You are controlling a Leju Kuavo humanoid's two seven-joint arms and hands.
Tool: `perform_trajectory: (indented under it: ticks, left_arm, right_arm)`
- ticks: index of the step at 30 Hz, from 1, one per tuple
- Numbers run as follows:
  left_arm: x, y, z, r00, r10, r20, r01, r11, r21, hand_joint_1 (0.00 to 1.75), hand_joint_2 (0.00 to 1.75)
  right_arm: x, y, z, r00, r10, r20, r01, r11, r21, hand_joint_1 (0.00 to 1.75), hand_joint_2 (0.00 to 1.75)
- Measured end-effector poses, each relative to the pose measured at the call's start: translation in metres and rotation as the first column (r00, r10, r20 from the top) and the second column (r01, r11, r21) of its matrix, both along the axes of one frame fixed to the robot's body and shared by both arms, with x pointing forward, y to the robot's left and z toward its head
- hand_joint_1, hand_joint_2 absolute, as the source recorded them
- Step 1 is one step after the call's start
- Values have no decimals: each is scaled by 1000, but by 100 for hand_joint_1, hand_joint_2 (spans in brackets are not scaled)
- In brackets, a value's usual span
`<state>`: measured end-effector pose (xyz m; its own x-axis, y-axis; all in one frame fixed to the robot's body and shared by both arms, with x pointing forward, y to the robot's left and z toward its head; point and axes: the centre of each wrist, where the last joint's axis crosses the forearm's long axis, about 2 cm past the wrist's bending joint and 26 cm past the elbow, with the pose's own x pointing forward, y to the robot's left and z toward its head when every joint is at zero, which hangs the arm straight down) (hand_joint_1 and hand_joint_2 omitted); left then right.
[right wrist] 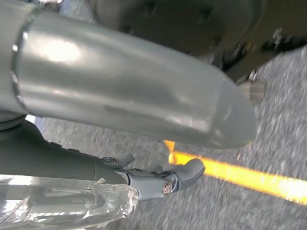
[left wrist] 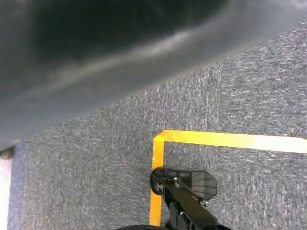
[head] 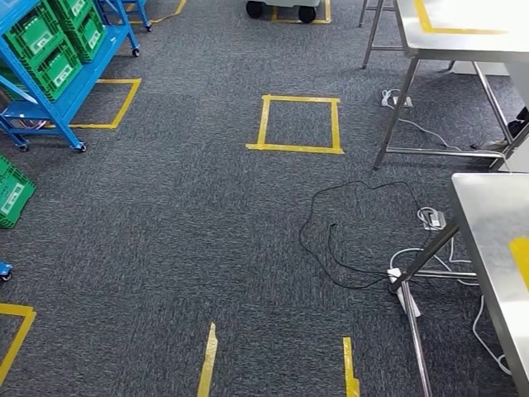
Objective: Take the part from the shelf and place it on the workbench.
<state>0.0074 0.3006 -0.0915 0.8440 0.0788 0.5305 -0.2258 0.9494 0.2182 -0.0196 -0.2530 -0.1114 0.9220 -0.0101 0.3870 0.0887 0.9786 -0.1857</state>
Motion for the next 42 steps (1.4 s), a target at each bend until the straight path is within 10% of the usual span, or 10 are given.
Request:
perform_trajectory:
  ticks: [42]
  left_arm:
    - [-12, -9, 5, 999, 30, -34, -30, 1000, -8, 0, 0]
  right_arm:
    - [7, 3, 1, 999, 35, 1, -35, 998, -52, 0, 0]
